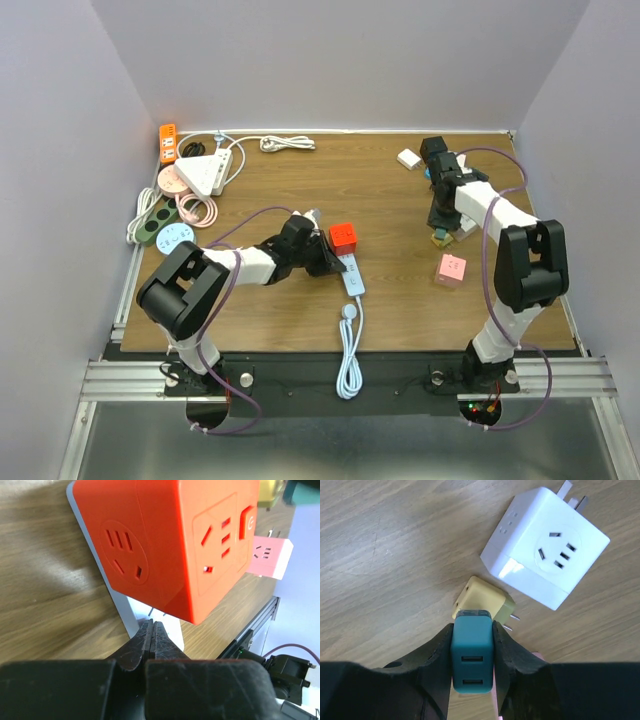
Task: Pull the plug off the socket
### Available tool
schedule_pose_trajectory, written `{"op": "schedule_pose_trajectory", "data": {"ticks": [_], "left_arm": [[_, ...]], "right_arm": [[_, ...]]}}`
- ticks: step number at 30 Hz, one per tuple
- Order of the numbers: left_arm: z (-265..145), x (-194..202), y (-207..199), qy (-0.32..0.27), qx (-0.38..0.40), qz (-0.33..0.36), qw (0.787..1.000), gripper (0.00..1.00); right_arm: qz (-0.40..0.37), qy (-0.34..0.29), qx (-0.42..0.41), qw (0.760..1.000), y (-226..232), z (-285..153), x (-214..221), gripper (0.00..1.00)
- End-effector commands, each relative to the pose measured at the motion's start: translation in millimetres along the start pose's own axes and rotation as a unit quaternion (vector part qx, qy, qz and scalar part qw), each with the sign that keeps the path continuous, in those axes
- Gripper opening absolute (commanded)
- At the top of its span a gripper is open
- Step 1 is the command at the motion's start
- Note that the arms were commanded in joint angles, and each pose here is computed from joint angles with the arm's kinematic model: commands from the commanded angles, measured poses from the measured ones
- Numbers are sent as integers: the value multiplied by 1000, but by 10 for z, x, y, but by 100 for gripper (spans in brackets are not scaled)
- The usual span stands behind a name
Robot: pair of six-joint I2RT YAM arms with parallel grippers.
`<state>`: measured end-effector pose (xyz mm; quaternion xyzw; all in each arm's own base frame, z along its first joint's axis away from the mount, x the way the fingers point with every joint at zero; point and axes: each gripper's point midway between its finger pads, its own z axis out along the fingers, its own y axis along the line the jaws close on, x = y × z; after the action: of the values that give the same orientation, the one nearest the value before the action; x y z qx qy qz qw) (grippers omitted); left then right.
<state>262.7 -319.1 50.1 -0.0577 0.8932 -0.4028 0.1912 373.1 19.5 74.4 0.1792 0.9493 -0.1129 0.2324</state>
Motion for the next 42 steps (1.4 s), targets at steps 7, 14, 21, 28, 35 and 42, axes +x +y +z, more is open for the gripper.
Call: {"op": "schedule_pose_trajectory", "data": {"ticks": [7, 14, 21, 28, 35, 42], "left_arm": [[-120, 6, -154, 3, -20, 18, 1000, 0], [-157, -32, -210, -6, -15, 11, 1000, 0], [-112, -13, -182, -5, -14, -4, 1000, 0], [-167, -105, -218, -34, -12, -12, 999, 0], [-222, -74, -229, -49, 10, -47, 998, 0], [-240, -36, -219, -57, 25, -73, 995, 0]], "right_arm": [[8, -25, -13, 1000, 95, 0, -298, 63], [6, -72, -95, 993, 275, -469, -642, 100], [-38, -103, -215, 970, 721, -1046, -773, 100], [-142, -74, -309, 937, 1539, -1362, -293, 100], [-197, -56, -367, 908, 2126, -1541, 87, 100], [-229, -31, -366, 902, 2380, -1439, 405, 100]]}}
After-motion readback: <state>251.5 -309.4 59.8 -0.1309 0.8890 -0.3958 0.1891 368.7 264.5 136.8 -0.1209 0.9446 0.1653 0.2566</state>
